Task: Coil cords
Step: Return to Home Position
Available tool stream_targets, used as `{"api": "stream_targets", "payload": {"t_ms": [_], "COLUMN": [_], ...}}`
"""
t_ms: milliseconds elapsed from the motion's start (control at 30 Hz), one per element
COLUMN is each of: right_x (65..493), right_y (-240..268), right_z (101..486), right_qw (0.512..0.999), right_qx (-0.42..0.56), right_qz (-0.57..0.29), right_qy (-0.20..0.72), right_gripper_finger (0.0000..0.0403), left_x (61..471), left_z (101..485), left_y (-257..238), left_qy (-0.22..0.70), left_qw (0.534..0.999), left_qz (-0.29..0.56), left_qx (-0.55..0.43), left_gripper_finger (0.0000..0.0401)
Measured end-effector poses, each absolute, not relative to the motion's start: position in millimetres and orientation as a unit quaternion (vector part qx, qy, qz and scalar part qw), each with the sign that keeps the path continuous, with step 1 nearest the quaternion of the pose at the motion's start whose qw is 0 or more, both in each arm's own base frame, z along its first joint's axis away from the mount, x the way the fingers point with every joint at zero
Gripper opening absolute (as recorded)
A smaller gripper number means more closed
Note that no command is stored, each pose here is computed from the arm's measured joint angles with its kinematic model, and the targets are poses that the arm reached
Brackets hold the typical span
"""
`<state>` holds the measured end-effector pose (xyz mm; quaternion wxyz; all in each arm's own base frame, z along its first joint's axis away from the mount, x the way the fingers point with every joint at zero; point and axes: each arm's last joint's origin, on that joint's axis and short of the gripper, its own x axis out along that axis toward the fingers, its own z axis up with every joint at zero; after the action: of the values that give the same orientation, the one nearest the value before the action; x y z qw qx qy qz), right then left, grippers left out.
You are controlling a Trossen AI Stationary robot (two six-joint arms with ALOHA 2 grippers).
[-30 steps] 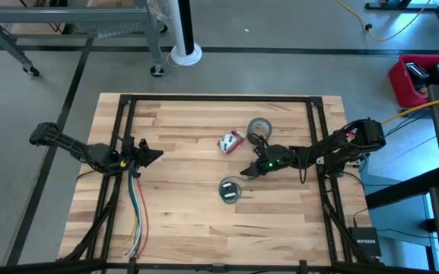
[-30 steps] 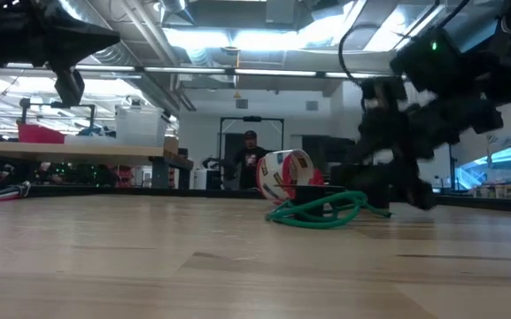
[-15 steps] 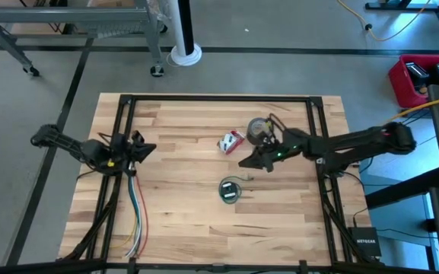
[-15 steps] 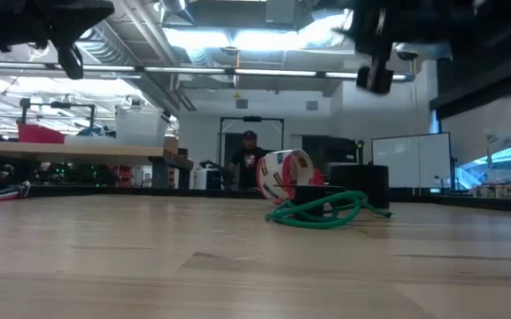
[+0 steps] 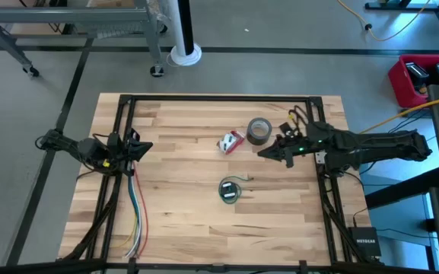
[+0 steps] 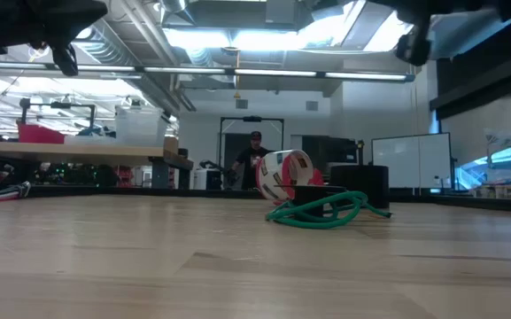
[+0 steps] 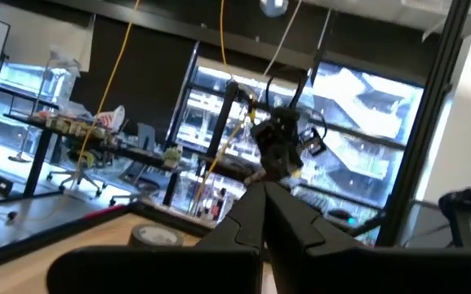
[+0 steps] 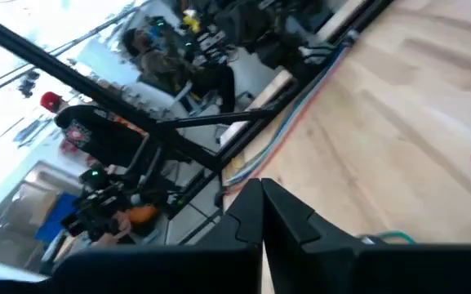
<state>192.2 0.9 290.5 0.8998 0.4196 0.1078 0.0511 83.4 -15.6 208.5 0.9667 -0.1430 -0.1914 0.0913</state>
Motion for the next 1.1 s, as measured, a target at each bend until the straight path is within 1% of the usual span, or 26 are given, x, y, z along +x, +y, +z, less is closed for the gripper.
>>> {"api": "stream_targets", "payload": {"t_ms": [233,333,467,667,833,1100], "right_x": [161,148,136,134,135,140], "right_y": [-2,-3,-3,-2,-1,1], "right_z": [291,286,280,263,232,188], "right_qw": [0.902,0.898,0.891,0.877,0.858,0.846], "right_qx": [0.413,0.41,0.411,0.429,0.453,0.5], "right_qz": [-0.026,-0.058,-0.077,-0.073,-0.09,-0.021], "right_qy": [0.121,0.147,0.179,0.203,0.224,0.182], "right_gripper_finger": [0.0005,0.0004,0.0004,0.0004,0.0002,0.0002], "left_x": [84,85,86,87,87,87], "left_z": [205,203,201,199,199,200], "left_y": [-16,-16,-16,-17,-17,-17], "left_qy": [-0.176,-0.166,-0.153,-0.147,-0.148,-0.15], "left_qw": [0.97,0.972,0.974,0.975,0.974,0.971], "left_qz": [0.097,0.097,0.097,0.097,0.096,0.093], "left_qx": [-0.136,-0.135,-0.137,-0.137,-0.146,-0.16], "left_gripper_finger": [0.0,0.0,0.0,0.0,0.0,0.0]}}
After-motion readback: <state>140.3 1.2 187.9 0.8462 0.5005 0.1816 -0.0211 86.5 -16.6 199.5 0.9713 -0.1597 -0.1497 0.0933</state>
